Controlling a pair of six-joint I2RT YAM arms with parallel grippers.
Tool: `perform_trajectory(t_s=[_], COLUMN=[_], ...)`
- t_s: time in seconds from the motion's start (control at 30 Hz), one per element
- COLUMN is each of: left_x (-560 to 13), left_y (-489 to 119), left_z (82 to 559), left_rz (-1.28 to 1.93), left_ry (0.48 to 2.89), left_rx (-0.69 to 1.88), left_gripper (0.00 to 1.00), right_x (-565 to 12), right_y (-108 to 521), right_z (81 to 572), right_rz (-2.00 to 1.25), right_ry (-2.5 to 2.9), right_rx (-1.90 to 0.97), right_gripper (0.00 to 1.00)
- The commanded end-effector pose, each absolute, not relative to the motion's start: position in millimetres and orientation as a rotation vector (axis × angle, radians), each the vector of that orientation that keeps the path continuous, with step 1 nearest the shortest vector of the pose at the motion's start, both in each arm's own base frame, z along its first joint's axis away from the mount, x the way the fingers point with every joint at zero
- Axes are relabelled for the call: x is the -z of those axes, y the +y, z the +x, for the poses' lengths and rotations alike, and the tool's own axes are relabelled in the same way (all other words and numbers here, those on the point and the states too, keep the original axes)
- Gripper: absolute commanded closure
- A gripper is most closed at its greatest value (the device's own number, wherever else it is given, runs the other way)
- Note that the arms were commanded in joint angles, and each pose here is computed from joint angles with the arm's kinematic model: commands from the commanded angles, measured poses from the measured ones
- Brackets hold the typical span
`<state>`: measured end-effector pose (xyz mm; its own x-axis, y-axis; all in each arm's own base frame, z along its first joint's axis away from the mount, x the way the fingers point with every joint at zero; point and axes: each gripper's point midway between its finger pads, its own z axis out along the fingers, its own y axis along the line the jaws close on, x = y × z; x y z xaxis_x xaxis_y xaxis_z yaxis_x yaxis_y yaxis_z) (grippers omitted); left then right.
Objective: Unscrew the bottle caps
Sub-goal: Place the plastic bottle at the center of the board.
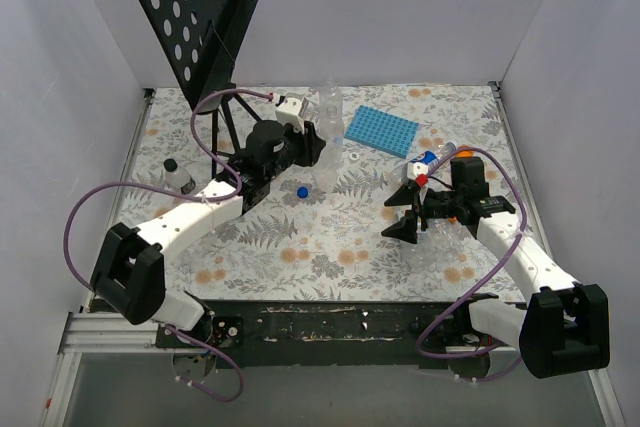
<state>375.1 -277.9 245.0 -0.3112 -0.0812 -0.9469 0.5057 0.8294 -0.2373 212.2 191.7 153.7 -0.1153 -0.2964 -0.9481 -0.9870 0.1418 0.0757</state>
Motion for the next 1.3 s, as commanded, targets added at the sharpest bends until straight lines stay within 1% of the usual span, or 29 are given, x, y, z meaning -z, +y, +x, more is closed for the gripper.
perform_trajectory(t_s=[0.0, 0.33, 0.37, 0.4, 0.47, 0.53, 0.57, 0.67, 0.9, 0.93, 0.97, 1.27], left_x=[-251.3, -230.1, -228.7, -228.4, -225.6, -223.8, -223.1, -223.3, -237.2, -240.0, -242.5, -263.6], left_y=[-272.4, -271.7, -271.7, -272.0, -273.2, -273.2, -273.0, -272.6, -269.3, -268.4, -267.0, -267.6], left_z=[392.3, 404.4, 405.2, 405.8, 406.2, 407.1, 406.8, 406.8, 399.4, 398.4, 396.9, 373.2], left_rz=[0.28, 0.294, 0.295, 0.297, 0.3, 0.3, 0.301, 0.298, 0.287, 0.282, 0.281, 0.309], left_ry=[1.759, 1.796, 1.8, 1.802, 1.81, 1.818, 1.822, 1.829, 1.828, 1.825, 1.824, 1.816], left_rx=[0.547, 0.477, 0.476, 0.475, 0.473, 0.467, 0.466, 0.467, 0.481, 0.483, 0.482, 0.571], left_gripper=[1.0, 1.0, 0.99, 0.94, 0.88, 0.76, 0.73, 0.6, 0.41, 0.39, 0.35, 0.15], right_x=[-158.7, -158.4, -157.7, -157.7, -157.7, -157.0, -156.9, -156.4, -156.2, -156.2, -155.8, -153.8], right_y=[191.7, 191.9, 191.6, 191.9, 191.9, 191.9, 191.9, 191.8, 191.9, 191.9, 191.9, 191.7], right_z=[209.6, 209.6, 210.0, 209.7, 209.7, 209.9, 209.6, 209.9, 209.8, 209.8, 210.0, 209.8], right_rz=[-1.294, -1.297, -1.294, -1.296, -1.296, -1.296, -1.294, -1.295, -1.295, -1.296, -1.297, -1.298], right_ry=[1.539, 1.535, 1.54, 1.538, 1.538, 1.541, 1.543, 1.544, 1.545, 1.543, 1.544, 1.549], right_rx=[-1.013, -1.015, -1.017, -1.017, -1.018, -1.019, -1.021, -1.02, -1.022, -1.022, -1.022, -1.023], right_gripper=[0.14, 0.14, 0.14, 0.14, 0.14, 0.14, 0.14, 0.14, 0.14, 0.14, 0.14, 0.14])
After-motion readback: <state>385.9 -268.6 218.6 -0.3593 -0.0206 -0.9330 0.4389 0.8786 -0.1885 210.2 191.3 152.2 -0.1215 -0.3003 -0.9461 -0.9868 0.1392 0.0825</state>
